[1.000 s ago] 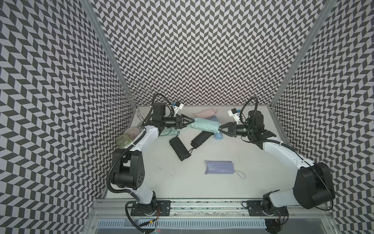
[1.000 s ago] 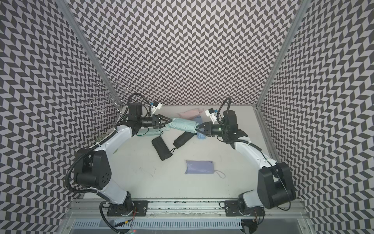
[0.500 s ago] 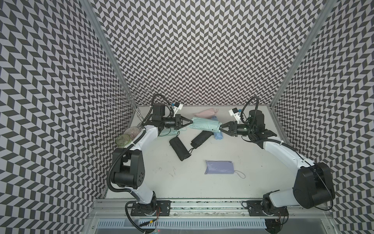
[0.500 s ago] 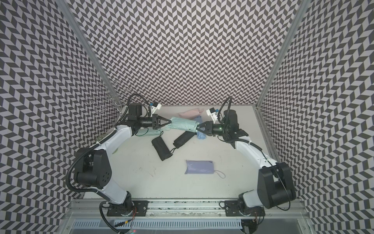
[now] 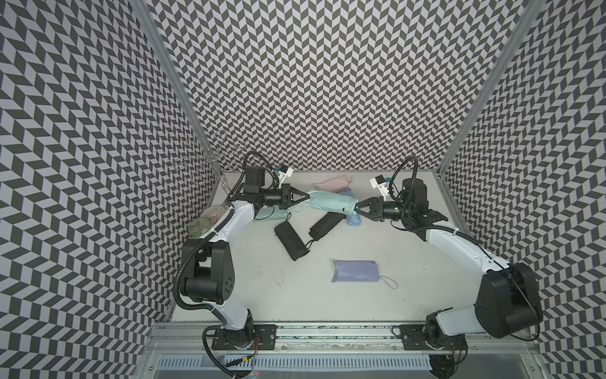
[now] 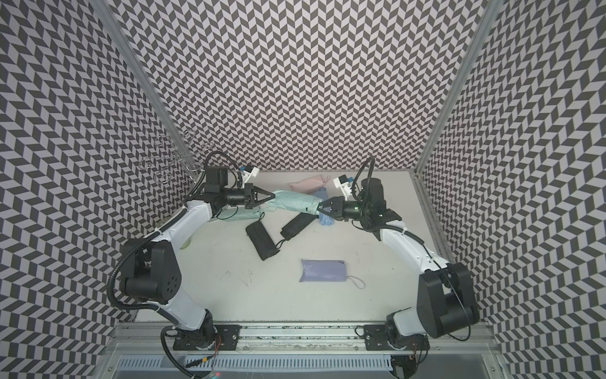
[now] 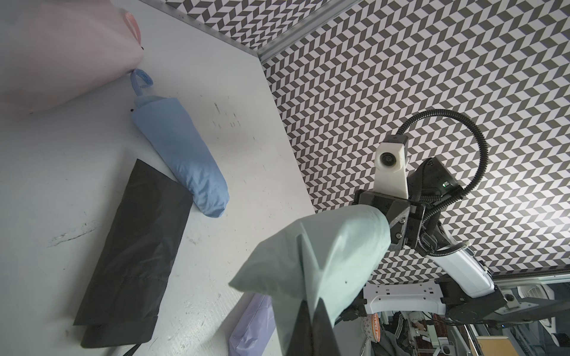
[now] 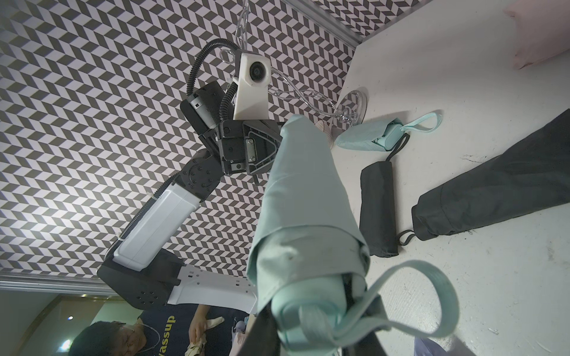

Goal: Take umbrellas out of sleeves
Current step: Take out the umbrella from the umbrella sleeve.

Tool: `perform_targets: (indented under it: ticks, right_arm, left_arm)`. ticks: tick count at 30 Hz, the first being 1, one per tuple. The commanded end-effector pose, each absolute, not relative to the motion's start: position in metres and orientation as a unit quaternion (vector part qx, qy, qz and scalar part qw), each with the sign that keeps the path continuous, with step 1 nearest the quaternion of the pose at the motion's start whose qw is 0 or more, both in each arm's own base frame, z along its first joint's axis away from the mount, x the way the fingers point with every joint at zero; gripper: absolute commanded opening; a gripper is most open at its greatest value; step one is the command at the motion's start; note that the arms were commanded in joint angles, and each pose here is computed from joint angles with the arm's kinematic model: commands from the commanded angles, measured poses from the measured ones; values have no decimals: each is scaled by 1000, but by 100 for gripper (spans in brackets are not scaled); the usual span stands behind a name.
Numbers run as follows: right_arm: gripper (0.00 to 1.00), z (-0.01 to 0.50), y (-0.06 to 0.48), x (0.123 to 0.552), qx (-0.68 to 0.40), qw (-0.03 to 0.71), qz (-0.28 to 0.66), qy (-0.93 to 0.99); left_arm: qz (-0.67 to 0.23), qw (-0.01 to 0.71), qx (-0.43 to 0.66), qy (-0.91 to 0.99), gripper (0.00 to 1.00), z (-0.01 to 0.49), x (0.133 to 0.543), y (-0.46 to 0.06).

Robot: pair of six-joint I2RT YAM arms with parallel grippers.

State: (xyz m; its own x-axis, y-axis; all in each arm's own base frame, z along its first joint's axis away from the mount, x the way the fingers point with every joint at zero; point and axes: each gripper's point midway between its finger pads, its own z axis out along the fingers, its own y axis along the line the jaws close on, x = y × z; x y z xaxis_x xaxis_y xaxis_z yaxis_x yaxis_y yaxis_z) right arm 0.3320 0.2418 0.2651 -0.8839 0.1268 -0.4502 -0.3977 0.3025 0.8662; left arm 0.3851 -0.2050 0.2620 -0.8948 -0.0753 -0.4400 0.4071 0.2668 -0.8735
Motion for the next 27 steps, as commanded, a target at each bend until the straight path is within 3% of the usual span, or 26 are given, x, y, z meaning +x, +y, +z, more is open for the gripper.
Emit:
perform_targets:
  ticks: [1, 20, 27]
  right_arm:
    - [12, 300, 237, 327, -132, 279, 591, 746]
    - [12, 301, 212, 325, -107, 300, 570, 758]
    - [11, 315, 189, 332, -81, 339, 533, 771]
  left_arm:
    - [-578, 227, 89, 779, 0, 263, 401, -191]
    - [-549, 253, 24, 797, 0, 251, 426, -157]
    - [-540, 257, 10, 801, 0, 247, 434, -152]
